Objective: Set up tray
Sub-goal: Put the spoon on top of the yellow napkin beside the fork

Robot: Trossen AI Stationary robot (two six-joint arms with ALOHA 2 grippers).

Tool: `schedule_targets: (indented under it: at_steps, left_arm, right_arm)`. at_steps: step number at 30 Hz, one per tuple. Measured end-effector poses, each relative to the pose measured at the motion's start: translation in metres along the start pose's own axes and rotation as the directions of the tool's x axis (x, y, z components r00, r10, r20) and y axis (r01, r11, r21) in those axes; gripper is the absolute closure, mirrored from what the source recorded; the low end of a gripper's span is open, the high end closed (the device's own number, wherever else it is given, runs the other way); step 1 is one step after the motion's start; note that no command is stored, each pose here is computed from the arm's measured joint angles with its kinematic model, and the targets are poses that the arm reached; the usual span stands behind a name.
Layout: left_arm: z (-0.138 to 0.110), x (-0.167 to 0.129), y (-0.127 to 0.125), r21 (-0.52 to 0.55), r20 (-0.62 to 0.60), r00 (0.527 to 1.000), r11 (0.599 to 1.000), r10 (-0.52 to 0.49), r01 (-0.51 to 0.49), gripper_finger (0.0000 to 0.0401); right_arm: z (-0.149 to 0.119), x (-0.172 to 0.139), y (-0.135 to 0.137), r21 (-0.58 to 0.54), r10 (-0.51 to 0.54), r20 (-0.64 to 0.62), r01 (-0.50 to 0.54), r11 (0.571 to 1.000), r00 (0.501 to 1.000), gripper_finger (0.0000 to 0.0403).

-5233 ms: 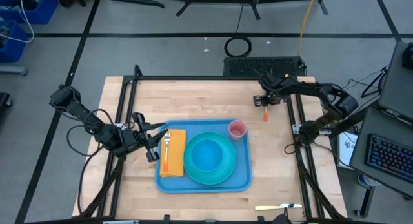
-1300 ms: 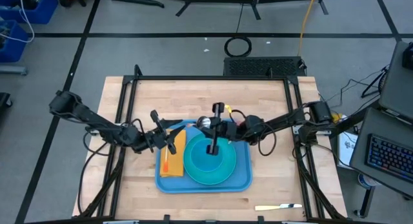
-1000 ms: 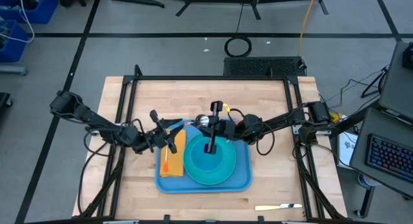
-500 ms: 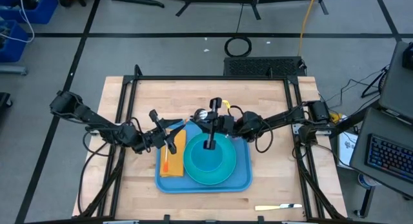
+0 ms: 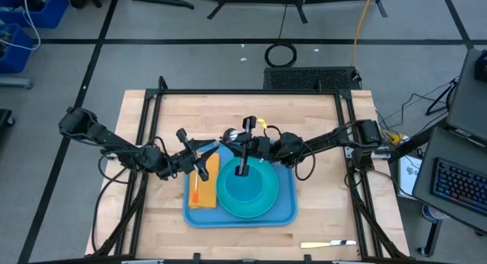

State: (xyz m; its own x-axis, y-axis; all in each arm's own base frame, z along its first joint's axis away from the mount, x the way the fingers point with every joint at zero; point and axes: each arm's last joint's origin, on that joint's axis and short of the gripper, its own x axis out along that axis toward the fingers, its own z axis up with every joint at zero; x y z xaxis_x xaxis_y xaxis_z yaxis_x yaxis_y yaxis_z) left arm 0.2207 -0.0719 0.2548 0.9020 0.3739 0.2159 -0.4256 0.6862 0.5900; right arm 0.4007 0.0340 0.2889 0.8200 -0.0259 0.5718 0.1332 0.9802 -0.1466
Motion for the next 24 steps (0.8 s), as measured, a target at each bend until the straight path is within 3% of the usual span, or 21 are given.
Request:
schedule_targets:
  at_steps: [16,19,24]
  left_arm:
    - [-0.002,0.0004,0.0016,-0.002,-0.054,0.998,0.999,0.045,-0.046,0.029]
    - [-0.0021,0.0004,0.0017,-0.006,-0.058,0.997,0.999,0.048,-0.049,0.0312]
    - [-0.0022,0.0002,0.0036,-0.023,-0.084,0.993,0.996,0.079,-0.081,0.0385]
  right_arm:
    - [-0.006,0.0078,0.0017,-0.024,-0.022,-0.046,0.021,1.0,0.999,0.0401]
    - [-0.0066,0.0078,0.002,-0.029,-0.017,-0.051,0.015,0.999,0.999,0.0401]
    - [-0.0072,0.0072,0.0027,-0.037,-0.014,-0.056,0.012,0.999,0.998,0.0401]
